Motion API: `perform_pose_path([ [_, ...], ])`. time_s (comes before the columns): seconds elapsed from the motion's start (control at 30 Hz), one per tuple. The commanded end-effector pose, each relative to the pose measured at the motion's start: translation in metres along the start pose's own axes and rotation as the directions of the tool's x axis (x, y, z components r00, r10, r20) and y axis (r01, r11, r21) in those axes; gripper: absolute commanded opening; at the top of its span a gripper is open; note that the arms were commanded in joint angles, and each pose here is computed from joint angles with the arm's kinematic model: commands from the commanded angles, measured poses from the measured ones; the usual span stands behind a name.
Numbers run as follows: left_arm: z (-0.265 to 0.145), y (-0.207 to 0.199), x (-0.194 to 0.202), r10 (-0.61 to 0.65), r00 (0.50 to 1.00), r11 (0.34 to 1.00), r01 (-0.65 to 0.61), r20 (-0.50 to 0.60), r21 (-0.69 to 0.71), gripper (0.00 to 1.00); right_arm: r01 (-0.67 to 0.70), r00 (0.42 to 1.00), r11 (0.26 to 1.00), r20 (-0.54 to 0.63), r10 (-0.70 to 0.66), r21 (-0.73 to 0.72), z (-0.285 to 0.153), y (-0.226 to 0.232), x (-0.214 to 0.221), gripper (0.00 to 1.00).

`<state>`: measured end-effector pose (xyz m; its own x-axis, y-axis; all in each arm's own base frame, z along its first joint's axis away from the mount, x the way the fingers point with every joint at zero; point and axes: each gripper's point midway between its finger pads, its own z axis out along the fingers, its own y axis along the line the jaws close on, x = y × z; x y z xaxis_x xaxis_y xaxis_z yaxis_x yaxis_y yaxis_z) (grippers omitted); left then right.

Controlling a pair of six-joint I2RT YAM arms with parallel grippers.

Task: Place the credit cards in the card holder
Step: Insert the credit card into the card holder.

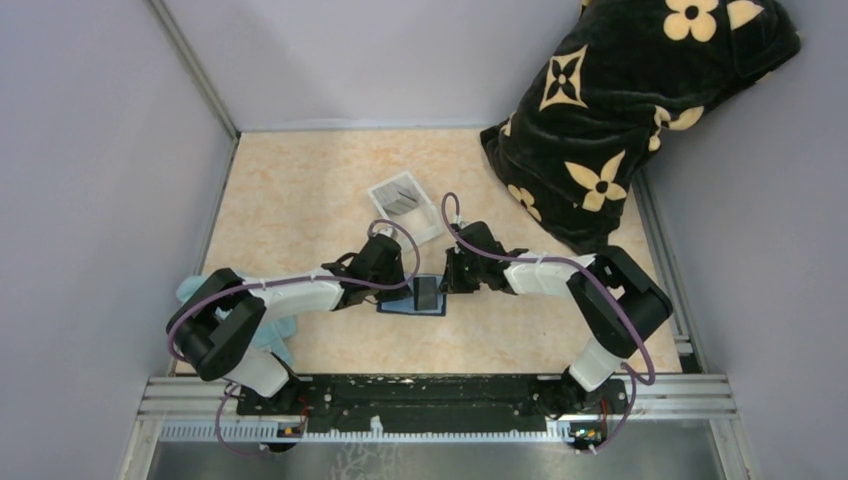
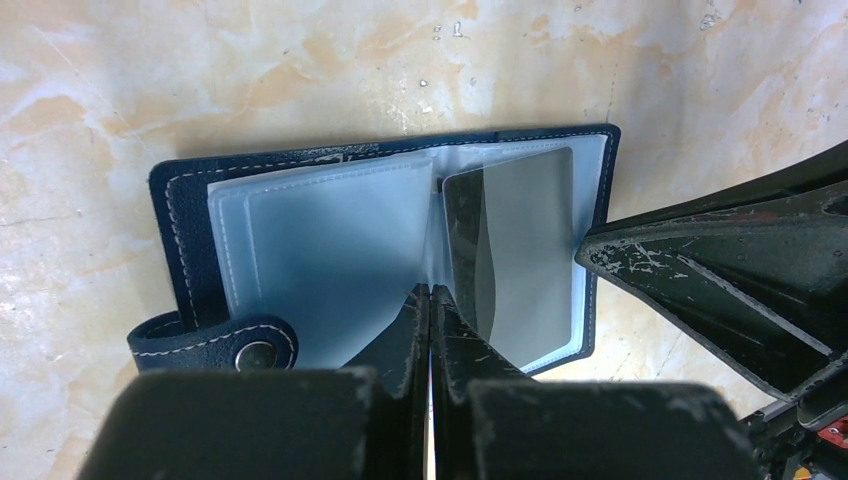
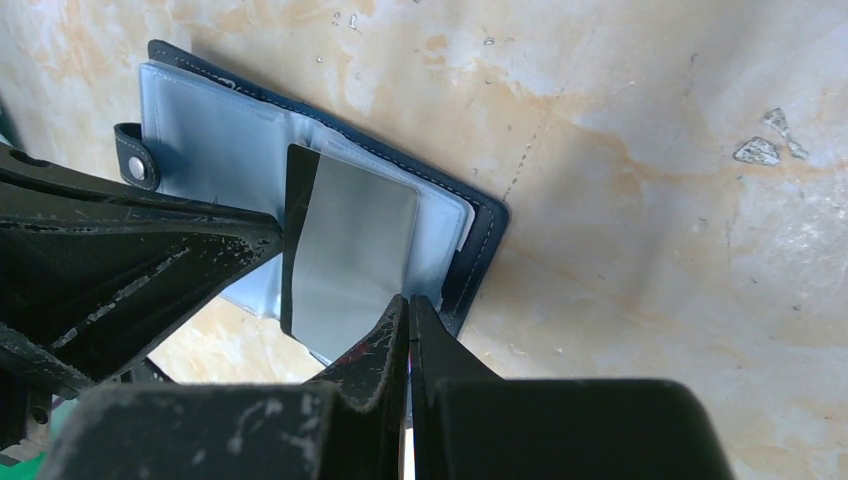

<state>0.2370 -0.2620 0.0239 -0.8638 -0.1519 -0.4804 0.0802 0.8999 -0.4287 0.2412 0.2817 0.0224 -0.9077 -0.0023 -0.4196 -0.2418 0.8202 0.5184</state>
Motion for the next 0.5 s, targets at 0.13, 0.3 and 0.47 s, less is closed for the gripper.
perform_pose_path([
  [0.13,0.002,-0.013,-0.009,0.001,1.0,1.0,-0.002,0.028,0.031,0.01,0.063,0.998,0.988,-0.031,-0.059,0.139,-0.01,-0.031,0.013,0.03],
  [0.3,0.004,-0.011,-0.007,0.003,1.0,1.0,-0.004,0.02,0.025,0.01,0.096,0.995,0.983,0.022,-0.101,0.157,-0.023,-0.028,-0.001,0.05],
  [0.47,0.006,-0.011,-0.004,0.002,1.0,1.0,-0.002,0.009,0.027,0.0,0.117,0.99,0.975,0.057,-0.13,0.186,-0.034,-0.029,-0.011,0.06],
])
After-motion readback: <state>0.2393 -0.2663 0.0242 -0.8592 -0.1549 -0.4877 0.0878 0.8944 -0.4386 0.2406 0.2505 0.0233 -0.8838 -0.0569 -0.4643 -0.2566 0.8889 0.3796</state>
